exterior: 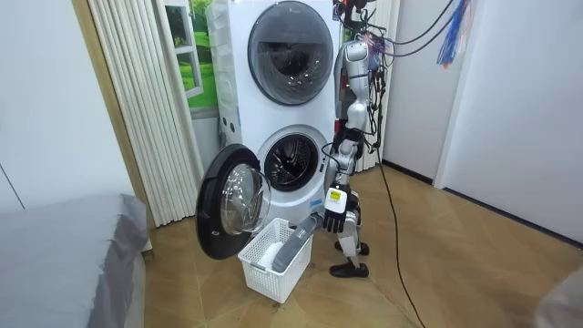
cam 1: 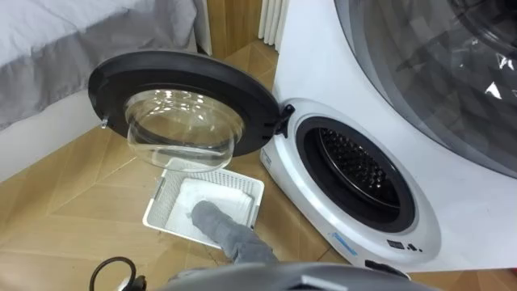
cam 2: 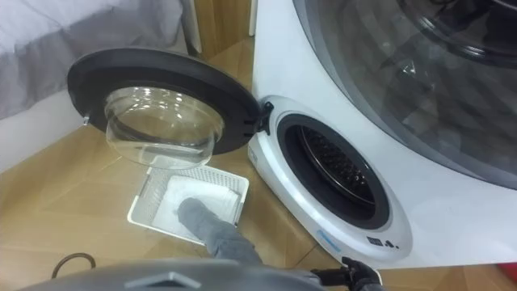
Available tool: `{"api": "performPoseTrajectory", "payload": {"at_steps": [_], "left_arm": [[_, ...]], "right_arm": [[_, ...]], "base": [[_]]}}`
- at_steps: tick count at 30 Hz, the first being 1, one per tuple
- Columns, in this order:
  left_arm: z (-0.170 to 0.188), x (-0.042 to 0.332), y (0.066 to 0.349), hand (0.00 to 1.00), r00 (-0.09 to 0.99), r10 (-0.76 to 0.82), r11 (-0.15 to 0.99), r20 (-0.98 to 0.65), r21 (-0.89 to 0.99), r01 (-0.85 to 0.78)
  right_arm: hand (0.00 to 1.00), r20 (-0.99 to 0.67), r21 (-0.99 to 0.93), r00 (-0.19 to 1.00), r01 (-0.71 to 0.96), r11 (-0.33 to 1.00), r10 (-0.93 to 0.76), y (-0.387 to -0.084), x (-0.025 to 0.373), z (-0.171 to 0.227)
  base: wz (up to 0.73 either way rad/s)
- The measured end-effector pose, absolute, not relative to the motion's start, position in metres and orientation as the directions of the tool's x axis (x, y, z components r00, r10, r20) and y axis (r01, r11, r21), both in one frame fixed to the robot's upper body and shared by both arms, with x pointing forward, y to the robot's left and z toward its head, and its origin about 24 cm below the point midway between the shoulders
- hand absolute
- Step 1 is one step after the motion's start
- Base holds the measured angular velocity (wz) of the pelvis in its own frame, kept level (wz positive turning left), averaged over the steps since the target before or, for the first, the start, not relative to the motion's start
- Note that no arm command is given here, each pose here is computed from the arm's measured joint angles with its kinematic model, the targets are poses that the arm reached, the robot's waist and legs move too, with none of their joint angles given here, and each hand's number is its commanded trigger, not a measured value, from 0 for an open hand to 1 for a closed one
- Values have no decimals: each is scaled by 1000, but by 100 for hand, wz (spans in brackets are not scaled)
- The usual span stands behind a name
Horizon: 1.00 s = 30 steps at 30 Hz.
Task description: Put towel into washing machine
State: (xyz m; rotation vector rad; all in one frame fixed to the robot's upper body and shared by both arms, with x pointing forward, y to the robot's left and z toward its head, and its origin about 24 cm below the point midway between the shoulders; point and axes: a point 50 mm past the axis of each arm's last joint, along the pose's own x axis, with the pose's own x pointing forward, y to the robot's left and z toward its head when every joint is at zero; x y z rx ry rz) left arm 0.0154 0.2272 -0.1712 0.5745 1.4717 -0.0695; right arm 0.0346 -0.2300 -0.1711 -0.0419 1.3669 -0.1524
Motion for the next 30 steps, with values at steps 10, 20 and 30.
{"api": "performPoseTrajectory", "payload": {"at_steps": [10,20,30], "left_arm": [[-171,18,227,0,124,288,867,-950,313,387],[-169,43,227,0,209,287,837,-935,351,421],[-155,114,224,0,486,288,780,-825,496,382]], "right_arm": [[0,-971,-121,195,84,989,-135,-230,35,-171],[0,-966,-113,224,79,990,-128,-231,47,-170],[0,-944,-132,306,-6,991,-124,-233,76,-165]], "base": [[0],[0],[0]]}}
